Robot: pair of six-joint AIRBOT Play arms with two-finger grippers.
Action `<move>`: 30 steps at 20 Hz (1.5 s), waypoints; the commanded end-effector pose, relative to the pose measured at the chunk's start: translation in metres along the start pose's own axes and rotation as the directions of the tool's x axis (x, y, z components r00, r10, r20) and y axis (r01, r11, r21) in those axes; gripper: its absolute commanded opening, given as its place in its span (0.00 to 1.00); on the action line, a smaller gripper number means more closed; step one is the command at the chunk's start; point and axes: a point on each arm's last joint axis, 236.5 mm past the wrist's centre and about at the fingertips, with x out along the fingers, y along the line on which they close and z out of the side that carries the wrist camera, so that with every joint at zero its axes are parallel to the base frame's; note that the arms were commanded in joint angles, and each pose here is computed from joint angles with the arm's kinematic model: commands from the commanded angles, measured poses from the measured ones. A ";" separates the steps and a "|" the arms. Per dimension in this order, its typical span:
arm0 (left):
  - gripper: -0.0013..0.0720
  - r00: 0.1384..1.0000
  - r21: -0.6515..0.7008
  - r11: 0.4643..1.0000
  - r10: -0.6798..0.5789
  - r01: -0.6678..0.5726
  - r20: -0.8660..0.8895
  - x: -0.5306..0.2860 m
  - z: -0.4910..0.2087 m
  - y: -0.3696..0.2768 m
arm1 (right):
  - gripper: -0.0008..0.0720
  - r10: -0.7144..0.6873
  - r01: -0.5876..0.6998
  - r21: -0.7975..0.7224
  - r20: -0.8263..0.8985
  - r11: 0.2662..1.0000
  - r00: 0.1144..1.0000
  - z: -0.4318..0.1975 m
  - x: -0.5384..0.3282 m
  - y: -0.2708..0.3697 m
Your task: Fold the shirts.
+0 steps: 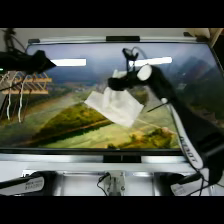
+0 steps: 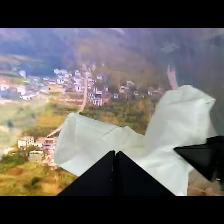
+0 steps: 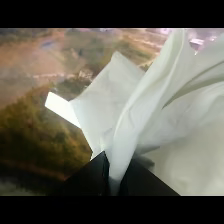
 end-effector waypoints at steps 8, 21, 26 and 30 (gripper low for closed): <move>0.05 0.999 0.072 0.997 0.017 -0.020 0.040 -0.038 -0.006 -0.016 | 0.36 0.205 -0.195 0.245 -0.013 0.950 0.979 -0.033 0.090 0.039; 0.05 1.000 0.072 0.997 0.015 -0.013 -0.022 -0.013 -0.030 -0.010 | 0.79 -0.171 0.205 0.048 -0.390 0.978 0.905 -0.074 -0.066 -0.105; 0.05 1.000 0.103 0.995 0.016 -0.014 -0.022 -0.013 -0.030 -0.010 | 0.92 -0.129 0.333 0.288 -0.551 0.898 0.825 -0.149 -0.088 -0.168; 0.05 1.000 0.122 0.992 0.016 -0.013 -0.023 -0.013 -0.030 -0.010 | 0.92 -0.008 0.165 0.466 -0.322 0.869 0.947 -0.124 -0.036 -0.152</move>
